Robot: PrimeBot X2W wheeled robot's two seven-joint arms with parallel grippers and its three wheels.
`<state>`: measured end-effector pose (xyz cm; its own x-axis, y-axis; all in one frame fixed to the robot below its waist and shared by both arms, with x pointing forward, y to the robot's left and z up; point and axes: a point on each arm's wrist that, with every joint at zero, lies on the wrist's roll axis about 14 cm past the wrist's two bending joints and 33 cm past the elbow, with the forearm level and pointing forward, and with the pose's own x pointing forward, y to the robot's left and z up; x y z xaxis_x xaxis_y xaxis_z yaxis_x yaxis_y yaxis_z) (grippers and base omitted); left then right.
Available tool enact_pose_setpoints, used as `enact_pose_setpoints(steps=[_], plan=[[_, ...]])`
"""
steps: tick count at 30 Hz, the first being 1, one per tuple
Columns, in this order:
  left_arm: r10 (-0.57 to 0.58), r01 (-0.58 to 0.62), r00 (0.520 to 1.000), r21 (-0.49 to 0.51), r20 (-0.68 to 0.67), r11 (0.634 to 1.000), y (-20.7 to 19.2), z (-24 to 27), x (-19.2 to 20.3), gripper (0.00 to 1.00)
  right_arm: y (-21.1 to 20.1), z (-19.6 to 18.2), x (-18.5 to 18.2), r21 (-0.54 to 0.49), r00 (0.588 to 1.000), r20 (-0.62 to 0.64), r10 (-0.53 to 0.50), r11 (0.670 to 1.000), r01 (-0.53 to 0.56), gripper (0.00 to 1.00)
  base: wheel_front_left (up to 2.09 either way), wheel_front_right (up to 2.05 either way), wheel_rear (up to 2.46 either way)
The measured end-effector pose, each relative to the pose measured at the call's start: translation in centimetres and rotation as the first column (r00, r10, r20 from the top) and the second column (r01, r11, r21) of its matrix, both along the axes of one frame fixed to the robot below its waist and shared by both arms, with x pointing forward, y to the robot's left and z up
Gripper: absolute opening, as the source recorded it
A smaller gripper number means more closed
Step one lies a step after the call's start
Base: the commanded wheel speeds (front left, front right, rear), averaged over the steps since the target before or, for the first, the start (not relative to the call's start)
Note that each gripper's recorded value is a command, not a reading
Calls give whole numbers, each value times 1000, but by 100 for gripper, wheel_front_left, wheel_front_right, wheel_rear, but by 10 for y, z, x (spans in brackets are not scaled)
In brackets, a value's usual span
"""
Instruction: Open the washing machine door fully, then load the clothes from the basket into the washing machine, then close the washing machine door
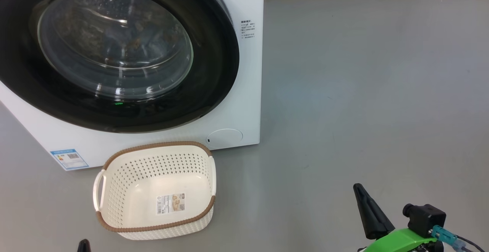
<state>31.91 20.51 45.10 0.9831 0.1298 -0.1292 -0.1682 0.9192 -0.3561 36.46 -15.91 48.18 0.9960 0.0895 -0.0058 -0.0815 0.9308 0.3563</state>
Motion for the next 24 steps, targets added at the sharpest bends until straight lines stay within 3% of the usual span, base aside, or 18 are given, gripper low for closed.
enact_pose_setpoints(steps=[24], plan=[[32,-32,999,-268,-5,963,-1,-1,12,0,-15,-5,2,260,996,-64,-59,963,74,0,0,0,0]])
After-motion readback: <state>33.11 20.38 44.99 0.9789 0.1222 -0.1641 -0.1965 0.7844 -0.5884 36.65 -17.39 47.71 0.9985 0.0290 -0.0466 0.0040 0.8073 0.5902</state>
